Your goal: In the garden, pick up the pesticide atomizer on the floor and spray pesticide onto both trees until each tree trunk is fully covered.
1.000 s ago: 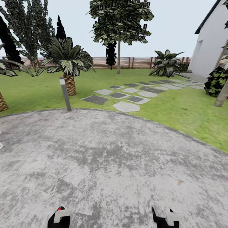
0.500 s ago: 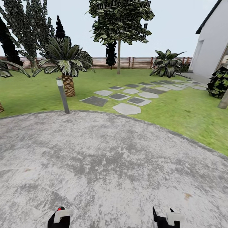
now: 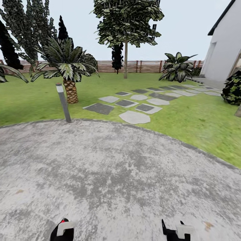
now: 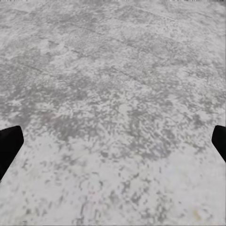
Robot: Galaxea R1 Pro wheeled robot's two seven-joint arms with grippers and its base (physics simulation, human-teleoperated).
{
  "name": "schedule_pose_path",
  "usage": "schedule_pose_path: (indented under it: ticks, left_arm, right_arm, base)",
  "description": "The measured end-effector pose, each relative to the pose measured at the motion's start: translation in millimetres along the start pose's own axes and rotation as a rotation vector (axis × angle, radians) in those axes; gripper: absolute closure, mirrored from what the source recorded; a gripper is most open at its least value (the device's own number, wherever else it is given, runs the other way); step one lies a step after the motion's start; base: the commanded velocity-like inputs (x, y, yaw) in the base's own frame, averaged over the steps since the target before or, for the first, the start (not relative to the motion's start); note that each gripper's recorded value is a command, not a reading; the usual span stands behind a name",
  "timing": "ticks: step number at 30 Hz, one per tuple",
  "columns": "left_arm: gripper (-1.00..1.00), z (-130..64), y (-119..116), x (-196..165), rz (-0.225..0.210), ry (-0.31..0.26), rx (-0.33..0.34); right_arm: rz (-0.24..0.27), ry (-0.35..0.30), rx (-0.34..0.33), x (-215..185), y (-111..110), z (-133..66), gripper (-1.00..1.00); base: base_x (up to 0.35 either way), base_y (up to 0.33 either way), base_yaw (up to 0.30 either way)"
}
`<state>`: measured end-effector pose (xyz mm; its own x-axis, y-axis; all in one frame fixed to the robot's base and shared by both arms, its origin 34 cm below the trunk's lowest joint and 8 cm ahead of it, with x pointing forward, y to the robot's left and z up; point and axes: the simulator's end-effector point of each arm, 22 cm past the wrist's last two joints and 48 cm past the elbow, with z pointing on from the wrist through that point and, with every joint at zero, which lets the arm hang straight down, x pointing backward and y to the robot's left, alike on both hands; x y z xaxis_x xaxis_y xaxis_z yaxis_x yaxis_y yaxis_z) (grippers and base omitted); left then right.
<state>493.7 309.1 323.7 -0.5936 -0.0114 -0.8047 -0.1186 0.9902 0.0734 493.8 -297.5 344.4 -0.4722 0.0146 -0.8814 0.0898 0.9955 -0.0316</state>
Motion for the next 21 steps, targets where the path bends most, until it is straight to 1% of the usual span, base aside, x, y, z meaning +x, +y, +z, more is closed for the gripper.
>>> schedule_pose_path:
  ticks: [21]
  left_arm:
    - [1.0, 0.0, -0.4, -0.1, 0.001, 0.0, 0.001]
  right_arm:
    - [0.001, -0.002, -0.001, -0.7, 1.1, 0.2, -1.0]
  base:
    - [0.339, 0.0, 0.0]
